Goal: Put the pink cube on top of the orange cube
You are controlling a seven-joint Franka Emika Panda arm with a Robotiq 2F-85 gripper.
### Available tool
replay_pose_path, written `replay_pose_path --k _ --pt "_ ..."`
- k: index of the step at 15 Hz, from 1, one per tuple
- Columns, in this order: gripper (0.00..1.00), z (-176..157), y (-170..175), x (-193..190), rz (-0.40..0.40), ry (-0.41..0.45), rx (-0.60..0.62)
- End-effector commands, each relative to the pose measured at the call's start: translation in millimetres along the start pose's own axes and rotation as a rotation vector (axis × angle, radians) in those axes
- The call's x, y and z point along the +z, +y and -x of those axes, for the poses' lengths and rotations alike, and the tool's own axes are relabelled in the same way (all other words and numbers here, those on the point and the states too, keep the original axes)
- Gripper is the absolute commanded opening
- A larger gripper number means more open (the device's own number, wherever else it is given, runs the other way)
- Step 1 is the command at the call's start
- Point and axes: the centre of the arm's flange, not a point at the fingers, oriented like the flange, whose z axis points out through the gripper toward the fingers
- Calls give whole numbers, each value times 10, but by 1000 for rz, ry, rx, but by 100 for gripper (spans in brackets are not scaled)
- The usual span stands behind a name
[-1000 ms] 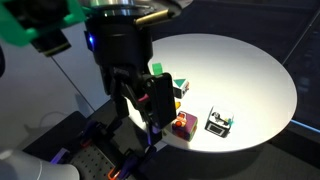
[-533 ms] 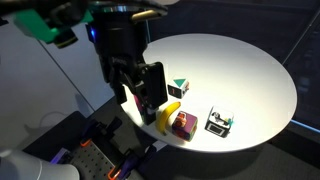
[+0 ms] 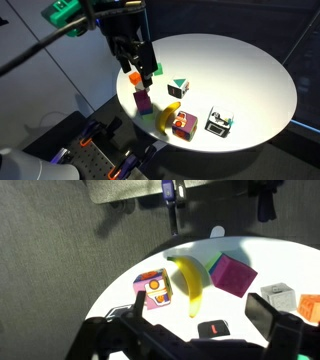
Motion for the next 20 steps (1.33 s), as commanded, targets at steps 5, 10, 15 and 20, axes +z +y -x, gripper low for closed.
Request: replay_pose_path --k 5,10,15,20 --pt "100 -223 -530 389 -77 69 99" --pt "100 -304 -677 750 -107 35 192" --pt "100 -341 -821 1009 -109 5 273" --pt "100 -412 -939 1211 -95 11 298"
